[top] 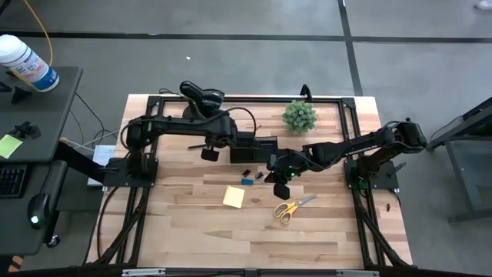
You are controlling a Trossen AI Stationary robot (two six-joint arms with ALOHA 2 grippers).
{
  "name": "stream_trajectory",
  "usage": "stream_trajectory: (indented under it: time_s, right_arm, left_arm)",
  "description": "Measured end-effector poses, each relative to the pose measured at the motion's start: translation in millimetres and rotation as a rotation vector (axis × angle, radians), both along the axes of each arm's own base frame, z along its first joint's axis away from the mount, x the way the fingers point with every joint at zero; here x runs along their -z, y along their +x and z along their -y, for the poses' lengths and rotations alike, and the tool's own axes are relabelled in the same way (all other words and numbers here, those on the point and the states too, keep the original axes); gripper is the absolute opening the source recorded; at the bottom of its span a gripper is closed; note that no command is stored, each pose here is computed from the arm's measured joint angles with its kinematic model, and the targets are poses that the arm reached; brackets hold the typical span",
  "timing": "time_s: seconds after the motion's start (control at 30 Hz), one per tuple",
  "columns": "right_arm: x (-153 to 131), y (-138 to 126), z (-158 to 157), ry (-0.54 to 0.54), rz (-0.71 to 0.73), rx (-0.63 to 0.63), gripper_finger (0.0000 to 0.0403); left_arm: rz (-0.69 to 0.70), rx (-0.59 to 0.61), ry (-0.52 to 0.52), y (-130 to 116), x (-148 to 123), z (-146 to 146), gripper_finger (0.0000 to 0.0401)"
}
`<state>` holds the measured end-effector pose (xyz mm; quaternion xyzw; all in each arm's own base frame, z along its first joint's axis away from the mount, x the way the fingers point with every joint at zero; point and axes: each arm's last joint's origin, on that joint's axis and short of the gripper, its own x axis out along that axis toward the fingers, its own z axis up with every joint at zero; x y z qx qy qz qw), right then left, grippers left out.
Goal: Pick and place office supplies into organizer
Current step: Put the bottom black pen into the black desk organizer
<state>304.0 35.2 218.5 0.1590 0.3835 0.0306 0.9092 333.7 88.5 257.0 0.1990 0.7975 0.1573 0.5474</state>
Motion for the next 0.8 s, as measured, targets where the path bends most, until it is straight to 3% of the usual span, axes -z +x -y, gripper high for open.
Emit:
stream_trajectory:
  time_s: [0.3, 0.8]
  right_arm:
    - [0, 0, 0, 0.007, 0.005, 0.005, 0.0011]
    - [-2, 2, 0, 0.006, 0.028, 0.002, 0.0011]
  left_arm:
    - [-0.056, 0.032, 0.005, 11, 18, 9, 0.0005]
    - [0.025, 0.099, 0.015, 22, -11, 6, 0.0005]
